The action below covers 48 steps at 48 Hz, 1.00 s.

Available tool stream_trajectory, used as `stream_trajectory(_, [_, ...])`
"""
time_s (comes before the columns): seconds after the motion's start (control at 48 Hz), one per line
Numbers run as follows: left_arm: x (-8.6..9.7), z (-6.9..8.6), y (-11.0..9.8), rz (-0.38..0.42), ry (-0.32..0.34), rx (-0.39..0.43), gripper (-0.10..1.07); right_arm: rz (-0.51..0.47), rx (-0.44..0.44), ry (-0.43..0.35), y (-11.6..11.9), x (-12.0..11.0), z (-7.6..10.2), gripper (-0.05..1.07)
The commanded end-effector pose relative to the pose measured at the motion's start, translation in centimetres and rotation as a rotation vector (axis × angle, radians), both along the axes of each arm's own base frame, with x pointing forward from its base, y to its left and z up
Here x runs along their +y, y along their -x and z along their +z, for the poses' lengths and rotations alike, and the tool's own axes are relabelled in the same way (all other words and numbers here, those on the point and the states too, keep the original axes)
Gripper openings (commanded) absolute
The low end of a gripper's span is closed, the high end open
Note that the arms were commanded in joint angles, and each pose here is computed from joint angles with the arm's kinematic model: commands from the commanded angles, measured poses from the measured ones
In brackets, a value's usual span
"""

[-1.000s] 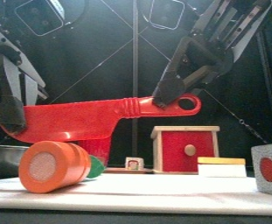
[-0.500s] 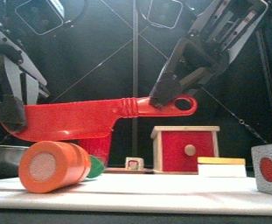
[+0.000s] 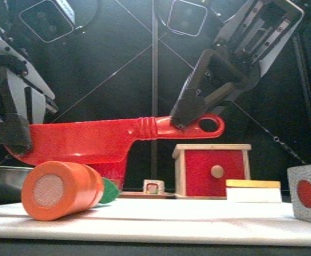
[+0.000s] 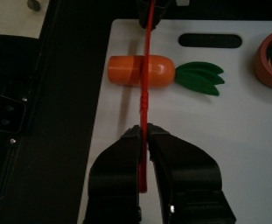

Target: Cut the carrot

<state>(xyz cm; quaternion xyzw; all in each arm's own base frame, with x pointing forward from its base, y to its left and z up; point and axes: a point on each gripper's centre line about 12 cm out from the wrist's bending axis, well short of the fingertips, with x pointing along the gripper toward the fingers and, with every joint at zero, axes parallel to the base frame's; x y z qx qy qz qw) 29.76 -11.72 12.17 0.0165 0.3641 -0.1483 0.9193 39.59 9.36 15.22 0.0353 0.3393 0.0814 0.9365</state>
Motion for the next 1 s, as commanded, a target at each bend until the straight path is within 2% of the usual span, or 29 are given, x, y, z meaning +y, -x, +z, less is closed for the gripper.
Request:
stream_trajectory(0.0, [-0.1, 0.5, -0.6, -0.003, 0.001, -0.022, 0.39, -0.014, -0.053, -0.009, -1.0, -0.4, 1.7, 0.42])
stream_trajectory(0.333, [0.2, -1.4, -0.2, -0.004, -0.033, 0.064, 0.39, -0.018, -0.012, 0.004, -0.9, -0.8, 0.2, 0.42])
stream_trajectory(0.625, [0.2, -2.9, -0.3, -0.003, -0.049, 0.109, 0.39, -0.012, 0.030, 0.011, -1.0, -0.5, -1.1, 0.42])
stream_trajectory(0.979, [0.2, -2.8, -0.3, -0.002, -0.047, 0.110, 0.39, -0.009, 0.027, 0.011, -1.1, -0.4, -1.1, 0.42])
